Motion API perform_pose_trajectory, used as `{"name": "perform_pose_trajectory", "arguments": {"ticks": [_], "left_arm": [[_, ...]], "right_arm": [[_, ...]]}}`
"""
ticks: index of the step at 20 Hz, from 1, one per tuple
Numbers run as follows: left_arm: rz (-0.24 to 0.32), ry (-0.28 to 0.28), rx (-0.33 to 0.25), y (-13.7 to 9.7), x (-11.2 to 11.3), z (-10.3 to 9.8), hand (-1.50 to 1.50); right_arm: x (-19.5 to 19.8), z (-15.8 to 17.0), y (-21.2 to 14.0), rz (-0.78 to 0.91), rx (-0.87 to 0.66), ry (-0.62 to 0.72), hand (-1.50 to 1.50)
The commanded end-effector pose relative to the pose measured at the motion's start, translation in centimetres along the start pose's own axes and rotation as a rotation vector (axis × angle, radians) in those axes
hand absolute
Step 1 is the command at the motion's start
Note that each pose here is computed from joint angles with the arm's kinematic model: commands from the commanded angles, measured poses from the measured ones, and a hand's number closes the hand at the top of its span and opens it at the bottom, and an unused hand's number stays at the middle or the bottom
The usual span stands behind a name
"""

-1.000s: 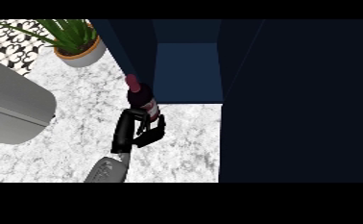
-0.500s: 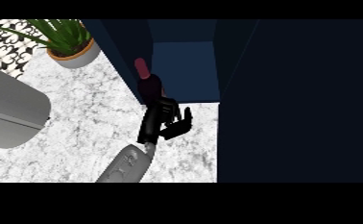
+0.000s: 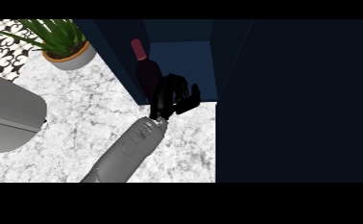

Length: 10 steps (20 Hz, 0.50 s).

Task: Pick up the wine, place it into the cabinet and close the cabinet

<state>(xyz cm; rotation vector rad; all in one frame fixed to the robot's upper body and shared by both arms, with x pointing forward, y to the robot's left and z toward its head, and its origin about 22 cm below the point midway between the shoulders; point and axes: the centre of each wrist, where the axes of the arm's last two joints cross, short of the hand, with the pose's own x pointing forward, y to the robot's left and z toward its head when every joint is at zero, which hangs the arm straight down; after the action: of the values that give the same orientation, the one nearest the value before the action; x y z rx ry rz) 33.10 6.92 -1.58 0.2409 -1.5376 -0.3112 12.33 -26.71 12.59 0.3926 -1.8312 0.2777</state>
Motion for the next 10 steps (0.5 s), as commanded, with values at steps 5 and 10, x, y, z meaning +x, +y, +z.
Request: {"name": "perform_pose_trajectory", "arguments": {"ticks": [5,10], "left_arm": [[-0.076,0.046,0.126,1.3,0.0,-3.9,1.50],[-0.121,0.090,0.158,1.6,-3.3,-2.8,1.50]], "right_arm": [[1.8,0.8,0.7,-0.038,0.026,-0.041,-1.50],[2.1,0.8,0.5,-0.041,0.043,-0.060,-1.50]]}}
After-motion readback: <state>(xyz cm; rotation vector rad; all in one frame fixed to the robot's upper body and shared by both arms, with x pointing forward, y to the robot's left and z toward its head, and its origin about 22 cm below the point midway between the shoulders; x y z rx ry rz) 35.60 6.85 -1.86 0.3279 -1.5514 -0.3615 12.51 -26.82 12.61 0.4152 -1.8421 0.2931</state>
